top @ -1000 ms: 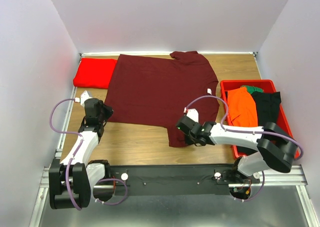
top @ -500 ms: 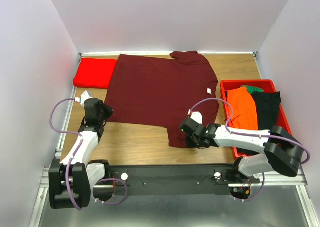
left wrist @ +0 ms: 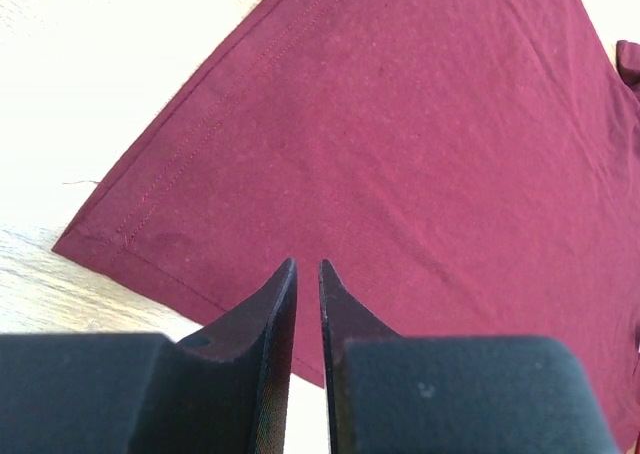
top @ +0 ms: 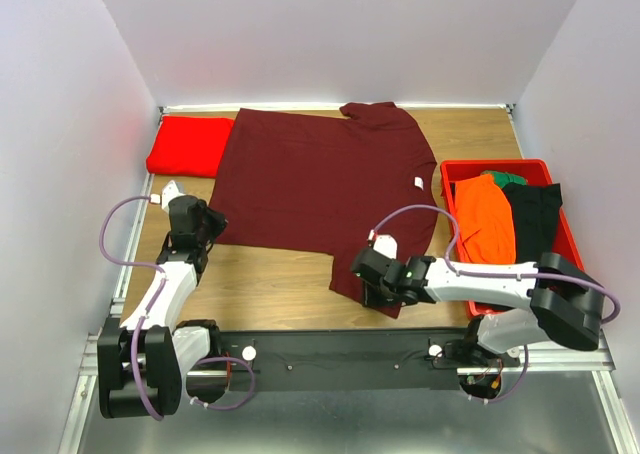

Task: Fold and stack the t-shirts
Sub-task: Flatten the tshirt out

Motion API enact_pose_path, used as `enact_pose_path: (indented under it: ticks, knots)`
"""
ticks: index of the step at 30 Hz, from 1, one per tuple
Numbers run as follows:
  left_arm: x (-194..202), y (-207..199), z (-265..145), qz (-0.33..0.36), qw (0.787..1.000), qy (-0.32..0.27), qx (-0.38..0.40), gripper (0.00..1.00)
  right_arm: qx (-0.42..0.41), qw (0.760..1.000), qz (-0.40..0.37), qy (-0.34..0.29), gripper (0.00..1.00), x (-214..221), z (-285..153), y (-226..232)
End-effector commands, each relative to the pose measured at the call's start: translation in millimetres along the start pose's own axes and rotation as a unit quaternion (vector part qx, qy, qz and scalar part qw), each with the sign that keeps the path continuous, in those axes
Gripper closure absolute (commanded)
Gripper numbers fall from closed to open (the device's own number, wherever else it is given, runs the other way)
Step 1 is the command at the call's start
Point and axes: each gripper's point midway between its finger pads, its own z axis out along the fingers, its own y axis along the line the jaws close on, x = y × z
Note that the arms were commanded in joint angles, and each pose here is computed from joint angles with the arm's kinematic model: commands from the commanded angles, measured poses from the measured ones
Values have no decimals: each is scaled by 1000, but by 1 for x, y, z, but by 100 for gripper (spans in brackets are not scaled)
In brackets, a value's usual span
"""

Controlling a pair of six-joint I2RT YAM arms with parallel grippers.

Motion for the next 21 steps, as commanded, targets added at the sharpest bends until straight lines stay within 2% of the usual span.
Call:
enact_pose_path:
  ticks: [1,3,7,12,21]
  knots:
    - [-16,2,-5,1,1000,-21,-22,77,0,1000,25,8,57,7,-9,-4]
    - [-20,13,-7,-9,998,-31,-58,75,-24,999,40,-25,56,-9,-28,2]
    - [-32,32,-11,-26,991,-58,-120,71,-19,994,63,-88,50,-34,-54,-7]
    - [-44,43,-6,-38,983,-76,-162,68,3,989,56,-133,43,-54,-61,-17]
    - [-26,77,29,-36,969,-30,-242,67,34,983,66,-169,37,-71,-63,-39]
